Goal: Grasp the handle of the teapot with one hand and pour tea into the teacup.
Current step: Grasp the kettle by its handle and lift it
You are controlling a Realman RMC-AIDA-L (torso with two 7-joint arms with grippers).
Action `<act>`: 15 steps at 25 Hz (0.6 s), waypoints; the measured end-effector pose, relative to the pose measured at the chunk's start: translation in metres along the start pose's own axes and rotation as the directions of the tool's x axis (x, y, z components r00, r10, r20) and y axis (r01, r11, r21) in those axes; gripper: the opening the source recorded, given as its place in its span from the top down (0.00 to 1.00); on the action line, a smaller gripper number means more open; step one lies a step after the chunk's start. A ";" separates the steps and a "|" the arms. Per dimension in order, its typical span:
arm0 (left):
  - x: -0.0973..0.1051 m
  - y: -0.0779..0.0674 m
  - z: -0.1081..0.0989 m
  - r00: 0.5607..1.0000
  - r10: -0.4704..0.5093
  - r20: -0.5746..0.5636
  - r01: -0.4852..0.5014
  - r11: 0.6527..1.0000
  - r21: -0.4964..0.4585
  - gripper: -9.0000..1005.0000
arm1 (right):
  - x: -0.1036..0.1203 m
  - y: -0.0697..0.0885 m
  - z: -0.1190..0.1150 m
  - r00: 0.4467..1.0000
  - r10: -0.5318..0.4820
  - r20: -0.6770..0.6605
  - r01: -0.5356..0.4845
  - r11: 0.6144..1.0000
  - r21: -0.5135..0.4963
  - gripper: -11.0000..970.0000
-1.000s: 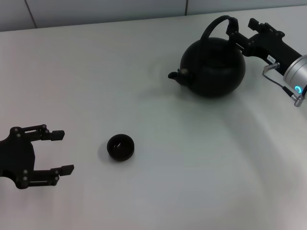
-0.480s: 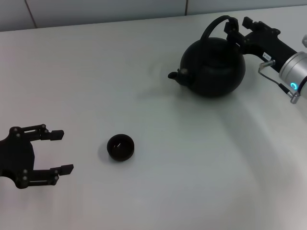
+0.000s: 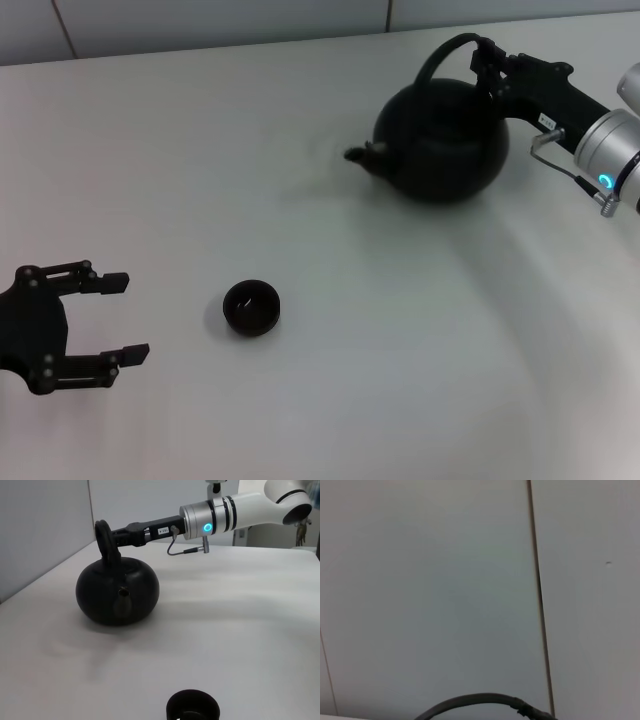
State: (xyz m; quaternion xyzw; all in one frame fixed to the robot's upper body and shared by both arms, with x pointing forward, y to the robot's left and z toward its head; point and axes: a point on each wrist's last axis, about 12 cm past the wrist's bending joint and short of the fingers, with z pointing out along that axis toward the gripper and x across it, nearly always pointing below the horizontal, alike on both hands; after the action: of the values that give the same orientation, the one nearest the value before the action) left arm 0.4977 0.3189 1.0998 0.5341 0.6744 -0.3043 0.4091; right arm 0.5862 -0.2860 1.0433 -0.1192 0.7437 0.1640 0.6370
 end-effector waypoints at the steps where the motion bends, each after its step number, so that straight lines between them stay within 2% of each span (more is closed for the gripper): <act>1: 0.000 0.000 0.000 1.000 -0.001 -0.001 0.001 1.000 0.000 0.22 | 0.000 0.000 0.000 1.000 0.000 0.002 0.000 1.000 0.001 0.74; 6: 0.001 0.000 0.000 1.000 0.000 -0.013 0.000 1.000 0.005 0.22 | 0.000 0.000 -0.001 1.000 0.001 0.003 -0.001 1.000 0.001 0.85; 15: 0.001 0.000 0.000 1.000 0.002 -0.028 -0.002 1.000 0.010 0.22 | 0.002 0.000 -0.004 1.000 0.007 0.005 -0.007 1.000 -0.003 0.87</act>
State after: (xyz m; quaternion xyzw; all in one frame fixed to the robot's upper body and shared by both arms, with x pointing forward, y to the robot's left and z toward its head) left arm 0.4980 0.3199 1.0986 0.5410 0.6779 -0.2999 0.3973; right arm 0.5820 -0.2871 1.0414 -0.1173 0.7424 0.1675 0.6380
